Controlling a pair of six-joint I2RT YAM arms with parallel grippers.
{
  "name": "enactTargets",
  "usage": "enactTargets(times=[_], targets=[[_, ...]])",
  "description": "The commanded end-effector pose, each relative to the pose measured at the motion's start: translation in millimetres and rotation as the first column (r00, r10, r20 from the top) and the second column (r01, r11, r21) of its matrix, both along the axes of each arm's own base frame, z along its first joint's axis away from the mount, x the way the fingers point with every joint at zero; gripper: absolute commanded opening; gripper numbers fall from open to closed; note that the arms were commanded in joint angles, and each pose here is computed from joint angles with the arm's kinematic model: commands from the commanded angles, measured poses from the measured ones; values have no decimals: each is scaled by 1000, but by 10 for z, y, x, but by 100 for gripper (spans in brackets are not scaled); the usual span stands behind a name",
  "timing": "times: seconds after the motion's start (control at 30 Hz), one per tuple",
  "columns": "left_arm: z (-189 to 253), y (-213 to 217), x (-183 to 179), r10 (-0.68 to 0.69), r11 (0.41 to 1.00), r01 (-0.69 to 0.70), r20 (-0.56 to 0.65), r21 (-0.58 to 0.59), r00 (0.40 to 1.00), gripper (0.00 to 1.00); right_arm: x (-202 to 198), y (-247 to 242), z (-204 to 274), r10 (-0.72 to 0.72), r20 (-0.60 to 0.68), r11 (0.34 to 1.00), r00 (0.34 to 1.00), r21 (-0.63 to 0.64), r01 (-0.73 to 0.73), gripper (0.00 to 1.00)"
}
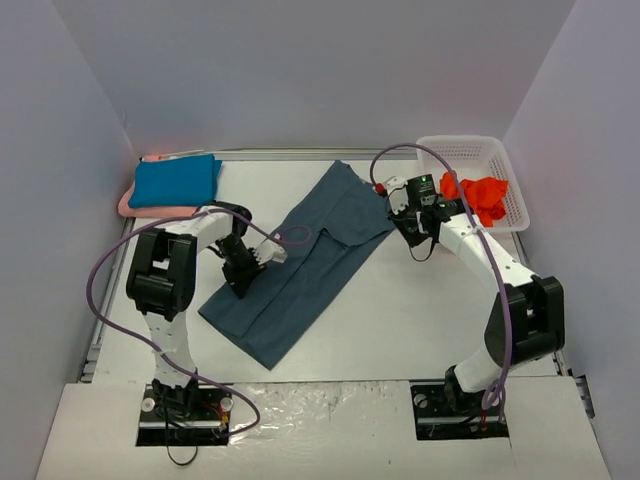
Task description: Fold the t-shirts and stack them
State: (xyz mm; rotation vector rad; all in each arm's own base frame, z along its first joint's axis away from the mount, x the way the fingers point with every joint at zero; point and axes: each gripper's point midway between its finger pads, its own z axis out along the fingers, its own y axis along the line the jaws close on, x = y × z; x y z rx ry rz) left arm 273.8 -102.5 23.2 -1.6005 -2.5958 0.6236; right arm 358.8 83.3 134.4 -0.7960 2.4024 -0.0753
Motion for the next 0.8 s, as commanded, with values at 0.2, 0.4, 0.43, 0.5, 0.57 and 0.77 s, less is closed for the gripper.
enactTargets(times=[0.2,0.4,0.43,0.5,0.57,0.77], targets=[[-48,-510,-435,-144,989,141,-101,-37,984,2,91,109,-400,4,-129,1000,992,9,-2,0],[57,-895,-662,-224,971,211,-123,-111,967,2,222,237,-513,31,-173,999,984,38,-25,0],[76,-954,-674,-233,968,218,-117,-124,966,3,230,245,-577,32,-198,999,980,37,-25,0],[117,-1105,-761,-263,958,245,-116,-150,958,3,314,303,-604,42,-211,998,977,51,-32,0],[149,-1233,-831,-293,947,272,-112,-172,949,2,419,377,-566,55,-206,996,977,74,-41,0],[193,-1432,-987,-346,923,312,-132,-225,929,2,548,486,-839,75,-299,995,951,87,-51,0]])
